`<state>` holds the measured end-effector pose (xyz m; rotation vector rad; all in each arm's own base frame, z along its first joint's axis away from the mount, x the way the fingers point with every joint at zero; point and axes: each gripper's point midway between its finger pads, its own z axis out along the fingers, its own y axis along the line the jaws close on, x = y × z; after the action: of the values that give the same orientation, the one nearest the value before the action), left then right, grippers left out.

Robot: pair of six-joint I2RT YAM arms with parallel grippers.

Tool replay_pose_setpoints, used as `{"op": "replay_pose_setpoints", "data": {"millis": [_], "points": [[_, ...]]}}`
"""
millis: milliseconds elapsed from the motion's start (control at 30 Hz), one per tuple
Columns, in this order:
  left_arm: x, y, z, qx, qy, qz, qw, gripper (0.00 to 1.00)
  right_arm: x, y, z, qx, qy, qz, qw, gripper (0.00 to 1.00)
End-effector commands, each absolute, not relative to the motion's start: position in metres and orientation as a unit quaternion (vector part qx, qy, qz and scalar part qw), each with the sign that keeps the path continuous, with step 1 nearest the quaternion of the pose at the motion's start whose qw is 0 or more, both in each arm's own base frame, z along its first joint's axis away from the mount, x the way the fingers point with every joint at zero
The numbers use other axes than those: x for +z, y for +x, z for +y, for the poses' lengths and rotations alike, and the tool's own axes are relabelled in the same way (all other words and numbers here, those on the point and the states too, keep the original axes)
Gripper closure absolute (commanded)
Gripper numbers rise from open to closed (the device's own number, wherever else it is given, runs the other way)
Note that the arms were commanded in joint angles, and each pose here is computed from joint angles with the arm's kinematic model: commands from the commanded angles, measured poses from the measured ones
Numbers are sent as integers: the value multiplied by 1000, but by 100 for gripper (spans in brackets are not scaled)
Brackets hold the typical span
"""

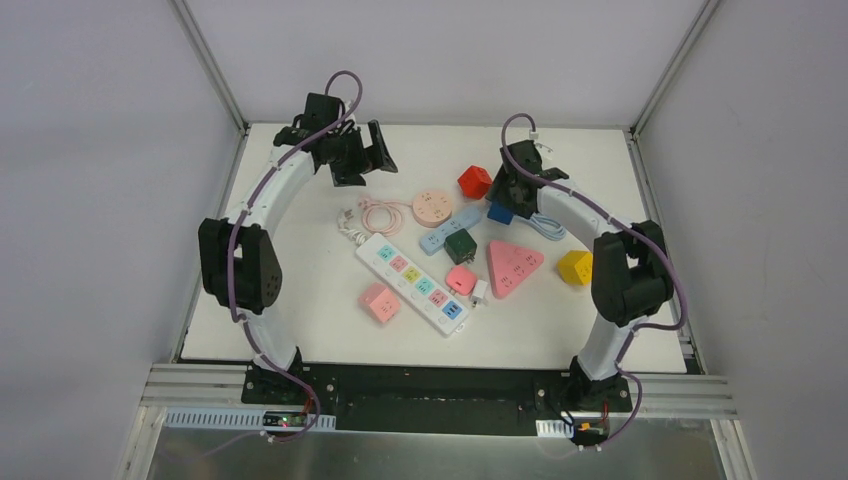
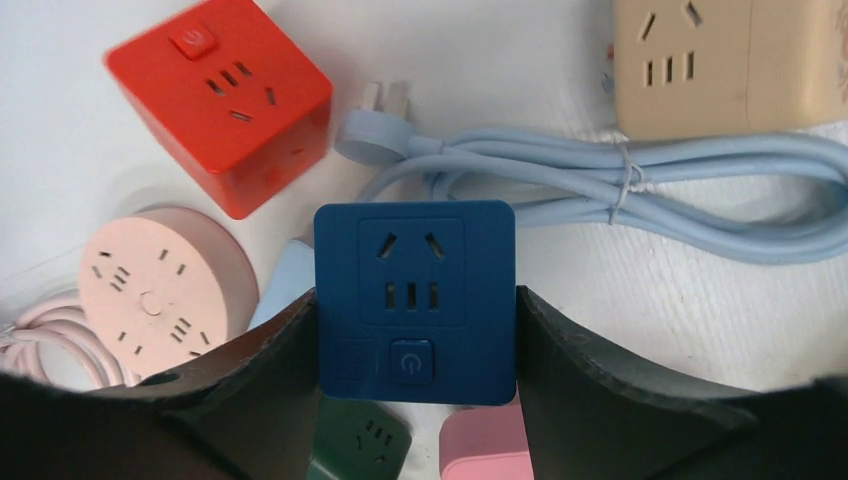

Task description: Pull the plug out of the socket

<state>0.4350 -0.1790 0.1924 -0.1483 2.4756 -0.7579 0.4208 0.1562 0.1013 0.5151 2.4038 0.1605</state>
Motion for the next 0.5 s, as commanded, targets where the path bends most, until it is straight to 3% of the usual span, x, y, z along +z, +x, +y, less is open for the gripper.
{"op": "replay_pose_setpoints", "data": {"millis": [0,200,467], "points": [[207,415,-172,-273,-45,916,291,1,99,419,153,49,236,920,309,75],[214,386,-160,-250,-47,927,275,1,92,411,147,24,248,926,284,47],[228,340,-146,-239,-41,928,283,1,106,401,153,46,242,930,274,23]]}}
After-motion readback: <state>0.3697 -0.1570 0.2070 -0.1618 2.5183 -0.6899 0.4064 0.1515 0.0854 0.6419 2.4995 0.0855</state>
